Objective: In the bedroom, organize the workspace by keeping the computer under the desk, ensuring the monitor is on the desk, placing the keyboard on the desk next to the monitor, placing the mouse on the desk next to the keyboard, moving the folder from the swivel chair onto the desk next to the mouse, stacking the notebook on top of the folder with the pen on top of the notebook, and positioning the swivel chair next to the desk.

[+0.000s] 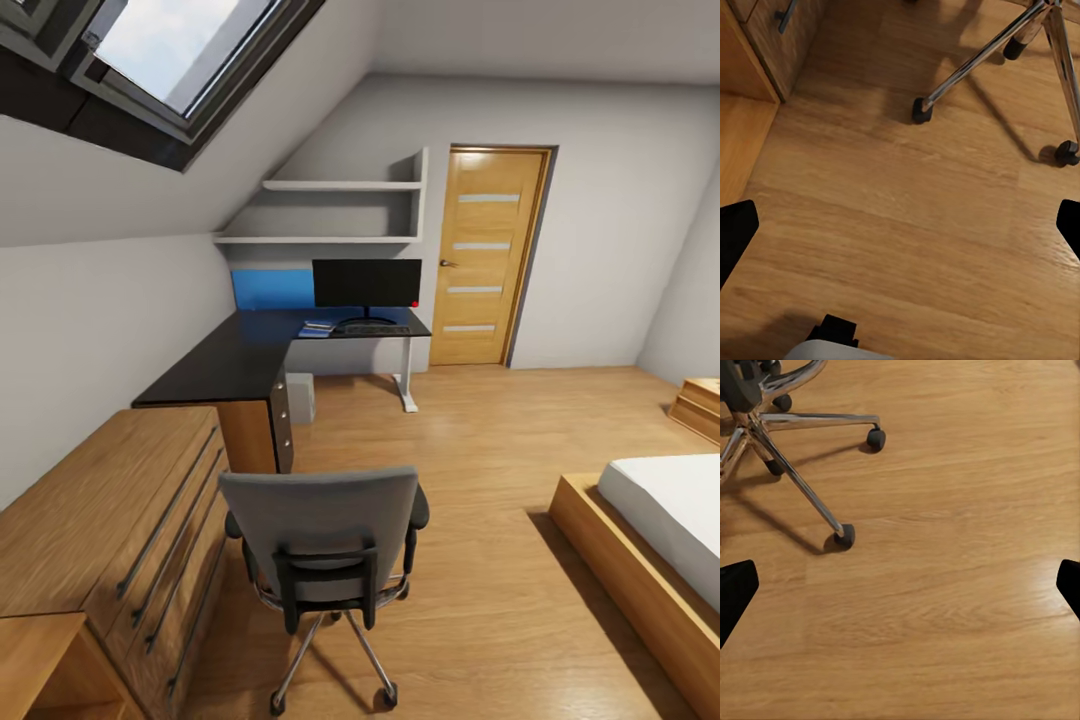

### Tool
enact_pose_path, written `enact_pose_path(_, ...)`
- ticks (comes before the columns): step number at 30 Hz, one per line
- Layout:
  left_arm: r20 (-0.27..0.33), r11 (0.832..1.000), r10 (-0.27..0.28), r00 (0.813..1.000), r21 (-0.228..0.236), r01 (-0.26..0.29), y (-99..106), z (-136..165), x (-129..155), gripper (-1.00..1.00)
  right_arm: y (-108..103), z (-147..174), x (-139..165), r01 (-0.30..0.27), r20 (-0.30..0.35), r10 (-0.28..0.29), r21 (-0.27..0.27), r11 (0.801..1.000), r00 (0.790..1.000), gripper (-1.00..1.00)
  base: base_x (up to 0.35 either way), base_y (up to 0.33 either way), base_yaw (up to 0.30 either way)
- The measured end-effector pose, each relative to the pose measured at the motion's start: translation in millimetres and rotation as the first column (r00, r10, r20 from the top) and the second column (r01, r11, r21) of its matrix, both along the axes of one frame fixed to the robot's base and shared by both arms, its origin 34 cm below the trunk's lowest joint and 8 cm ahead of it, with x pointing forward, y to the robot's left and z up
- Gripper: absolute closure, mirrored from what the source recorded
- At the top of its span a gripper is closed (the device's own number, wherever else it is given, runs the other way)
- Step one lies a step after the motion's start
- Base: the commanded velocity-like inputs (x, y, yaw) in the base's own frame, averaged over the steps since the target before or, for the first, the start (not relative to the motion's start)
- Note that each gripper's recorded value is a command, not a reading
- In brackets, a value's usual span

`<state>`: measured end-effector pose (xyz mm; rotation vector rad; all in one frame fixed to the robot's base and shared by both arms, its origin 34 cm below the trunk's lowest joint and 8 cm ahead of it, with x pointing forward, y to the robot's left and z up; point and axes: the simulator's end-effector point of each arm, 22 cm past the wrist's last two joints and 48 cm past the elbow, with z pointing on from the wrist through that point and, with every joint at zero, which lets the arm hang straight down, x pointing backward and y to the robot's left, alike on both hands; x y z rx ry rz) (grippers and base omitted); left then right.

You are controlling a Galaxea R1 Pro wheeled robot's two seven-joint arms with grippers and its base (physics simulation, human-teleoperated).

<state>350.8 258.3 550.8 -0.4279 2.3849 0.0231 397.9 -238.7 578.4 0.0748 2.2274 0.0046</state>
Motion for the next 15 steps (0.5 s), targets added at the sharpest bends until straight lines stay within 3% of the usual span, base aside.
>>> enact_pose_path(10, -0.001, 1.0, 0.0, 1.0, 0.0, 0.0, 0.0, -0.3, -0.5, -1.0, 0.0, -0.4, -0.6, 0.0, -0.001, 0.0, 0.0, 1.0, 1.0, -1.0, 0.0, 0.0, 0.02)
enact_pose_path(15, -0.003, 1.0, 0.0, 1.0, 0.0, 0.0, 0.0, -0.7, -1.1, -1.0, 0.1, -0.8, -0.9, -0.001, -0.003, 0.001, 0.0, 1.0, 1.0, -1.0, 0.0, 0.0, 0.13)
